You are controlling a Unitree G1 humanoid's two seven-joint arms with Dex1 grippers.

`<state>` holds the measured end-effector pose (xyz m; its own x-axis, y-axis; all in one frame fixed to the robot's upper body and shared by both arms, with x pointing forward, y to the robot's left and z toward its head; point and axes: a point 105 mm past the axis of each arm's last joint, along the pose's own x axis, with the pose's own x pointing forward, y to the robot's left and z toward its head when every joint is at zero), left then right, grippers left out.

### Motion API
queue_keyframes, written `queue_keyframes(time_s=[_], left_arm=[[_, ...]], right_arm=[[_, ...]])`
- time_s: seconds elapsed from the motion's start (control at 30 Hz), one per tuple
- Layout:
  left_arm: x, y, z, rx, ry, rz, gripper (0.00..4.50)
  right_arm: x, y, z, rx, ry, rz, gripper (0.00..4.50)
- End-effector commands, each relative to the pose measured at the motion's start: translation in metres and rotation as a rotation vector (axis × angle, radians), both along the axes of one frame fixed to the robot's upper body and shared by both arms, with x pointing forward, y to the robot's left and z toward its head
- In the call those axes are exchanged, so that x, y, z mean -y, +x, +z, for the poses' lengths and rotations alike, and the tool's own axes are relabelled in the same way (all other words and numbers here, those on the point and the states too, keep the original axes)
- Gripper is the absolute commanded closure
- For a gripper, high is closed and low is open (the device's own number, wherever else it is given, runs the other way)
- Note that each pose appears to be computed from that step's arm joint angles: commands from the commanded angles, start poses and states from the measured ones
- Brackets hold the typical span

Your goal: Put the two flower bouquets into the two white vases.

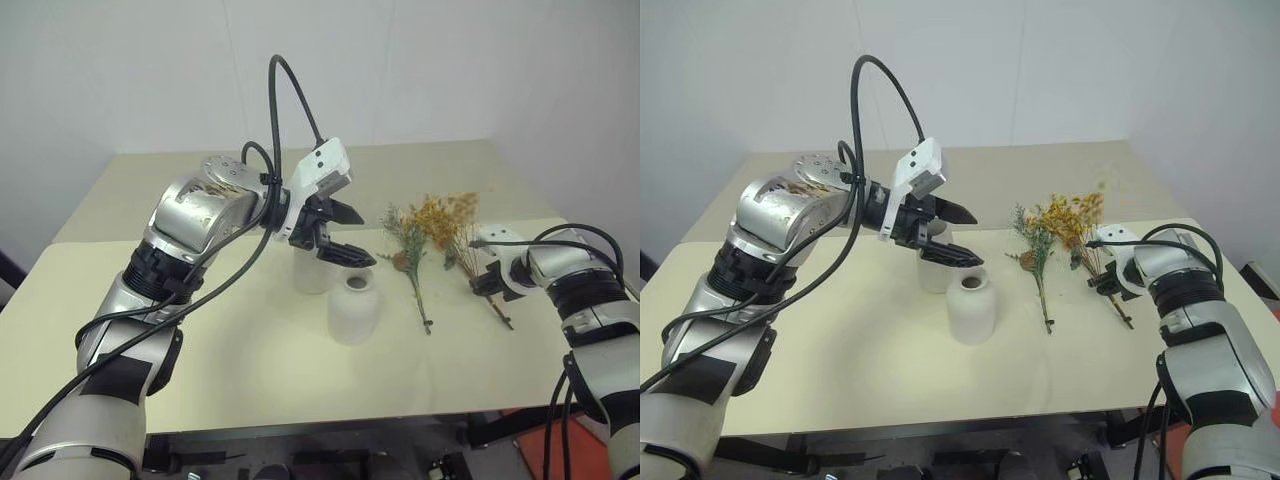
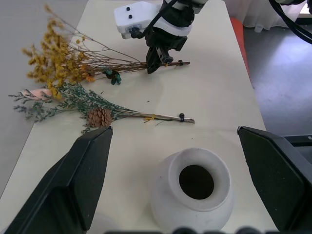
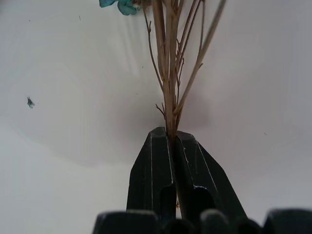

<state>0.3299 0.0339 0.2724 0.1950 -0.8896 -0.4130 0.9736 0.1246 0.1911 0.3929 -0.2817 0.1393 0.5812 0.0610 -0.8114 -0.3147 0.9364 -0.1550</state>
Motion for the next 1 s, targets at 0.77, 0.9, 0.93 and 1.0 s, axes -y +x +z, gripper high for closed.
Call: queue_keyframes(time_s=[0.77,0.9,0.93,1.0], left_arm=[[-0.112,0.027,0.012,0.196,-0.104,0.418,0.0],[-0.105,0.03,0.012,0.218,-0.148,0.443,0.0],[-0.104,0.03,0.012,0.222,-0.155,0.438,0.0],[-0.102,0.03,0.011,0.222,-0.16,0.435,0.0]], right_arm=[[-0.176,0.031,0.207,1.085,0.68,0.295,4.49],[-0.218,0.029,0.201,1.094,0.729,0.395,4.49],[-0.224,0.029,0.2,1.097,0.742,0.403,4.49],[-0.233,0.028,0.198,1.115,0.741,0.423,4.49]])
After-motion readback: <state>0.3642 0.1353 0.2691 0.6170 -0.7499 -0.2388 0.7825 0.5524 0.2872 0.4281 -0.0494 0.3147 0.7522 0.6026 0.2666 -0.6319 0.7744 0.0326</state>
